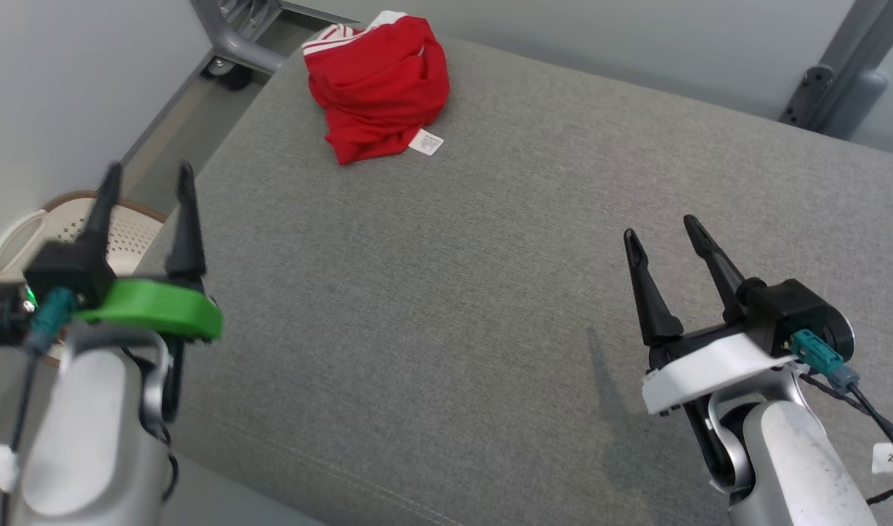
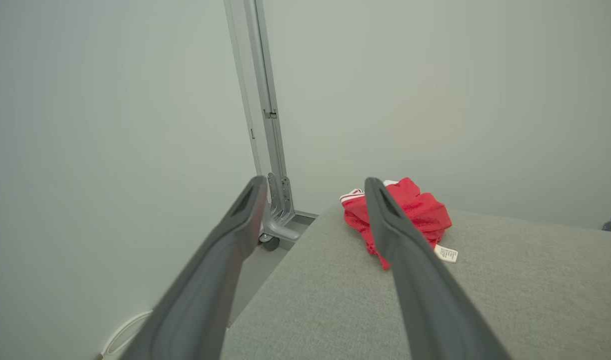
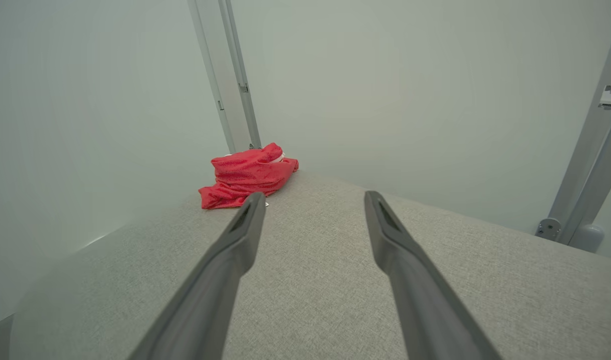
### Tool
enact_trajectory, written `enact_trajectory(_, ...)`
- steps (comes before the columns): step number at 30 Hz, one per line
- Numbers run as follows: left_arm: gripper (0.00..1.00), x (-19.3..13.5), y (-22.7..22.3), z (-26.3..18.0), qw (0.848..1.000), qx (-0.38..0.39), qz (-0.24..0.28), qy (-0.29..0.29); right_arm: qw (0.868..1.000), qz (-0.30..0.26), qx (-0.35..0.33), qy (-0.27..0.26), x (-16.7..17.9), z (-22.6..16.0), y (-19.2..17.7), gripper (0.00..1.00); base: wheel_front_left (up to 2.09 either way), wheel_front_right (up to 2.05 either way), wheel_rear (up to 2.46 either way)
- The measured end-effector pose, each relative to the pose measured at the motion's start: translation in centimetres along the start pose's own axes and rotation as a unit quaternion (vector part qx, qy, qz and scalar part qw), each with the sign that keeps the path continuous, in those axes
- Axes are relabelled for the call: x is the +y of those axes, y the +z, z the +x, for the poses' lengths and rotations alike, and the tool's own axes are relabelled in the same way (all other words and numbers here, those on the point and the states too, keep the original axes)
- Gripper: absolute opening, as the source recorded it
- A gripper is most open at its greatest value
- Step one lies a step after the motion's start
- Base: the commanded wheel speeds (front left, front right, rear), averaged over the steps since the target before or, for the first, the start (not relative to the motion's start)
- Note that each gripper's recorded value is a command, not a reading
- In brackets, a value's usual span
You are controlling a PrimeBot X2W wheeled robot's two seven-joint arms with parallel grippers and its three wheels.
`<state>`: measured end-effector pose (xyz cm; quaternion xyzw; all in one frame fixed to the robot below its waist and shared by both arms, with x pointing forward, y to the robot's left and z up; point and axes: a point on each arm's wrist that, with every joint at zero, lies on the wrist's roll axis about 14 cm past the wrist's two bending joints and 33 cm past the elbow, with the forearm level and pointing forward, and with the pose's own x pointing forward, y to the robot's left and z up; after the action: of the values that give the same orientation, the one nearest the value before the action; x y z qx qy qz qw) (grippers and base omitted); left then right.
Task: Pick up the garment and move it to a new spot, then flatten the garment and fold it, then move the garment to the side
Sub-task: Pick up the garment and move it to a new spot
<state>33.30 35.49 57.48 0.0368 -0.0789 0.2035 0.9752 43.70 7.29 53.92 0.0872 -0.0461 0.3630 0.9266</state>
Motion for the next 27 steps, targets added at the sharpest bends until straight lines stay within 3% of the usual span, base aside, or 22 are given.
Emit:
enact_trajectory(7, 1.00, -2.0, 3.7, 9.4, 0.996, -0.022, 0.067, -0.055, 0.999, -0.017, -0.007, -0.037, -3.6, 0.1, 0.5, 1.00, 0.00, 0.00, 0.00)
enact_trajectory(13, 1.00, -5.4, 2.4, 16.0, 0.993, 0.011, 0.081, -0.087, 0.997, -0.020, -0.012, -0.075, -7.2, -0.7, 0.1, 1.00, 0.00, 0.00, 0.00)
enact_trajectory(16, 1.00, -7.7, -1.1, 17.8, 0.989, 0.066, 0.075, -0.113, 0.995, -0.022, -0.008, -0.095, -8.9, -1.3, -0.5, 1.00, 0.00, 0.00, 0.00)
enact_trajectory(21, 1.00, -11.8, -8.8, 18.7, 0.968, 0.179, 0.075, -0.157, 0.991, -0.019, 0.011, -0.129, -11.7, -2.4, -2.5, 1.00, 0.00, 0.00, 0.00)
enact_trajectory(27, 1.00, -13.5, -16.2, 18.1, 0.945, 0.262, 0.084, -0.177, 0.986, -0.024, 0.032, -0.161, -14.2, -3.8, -4.5, 1.00, 0.00, 0.00, 0.00)
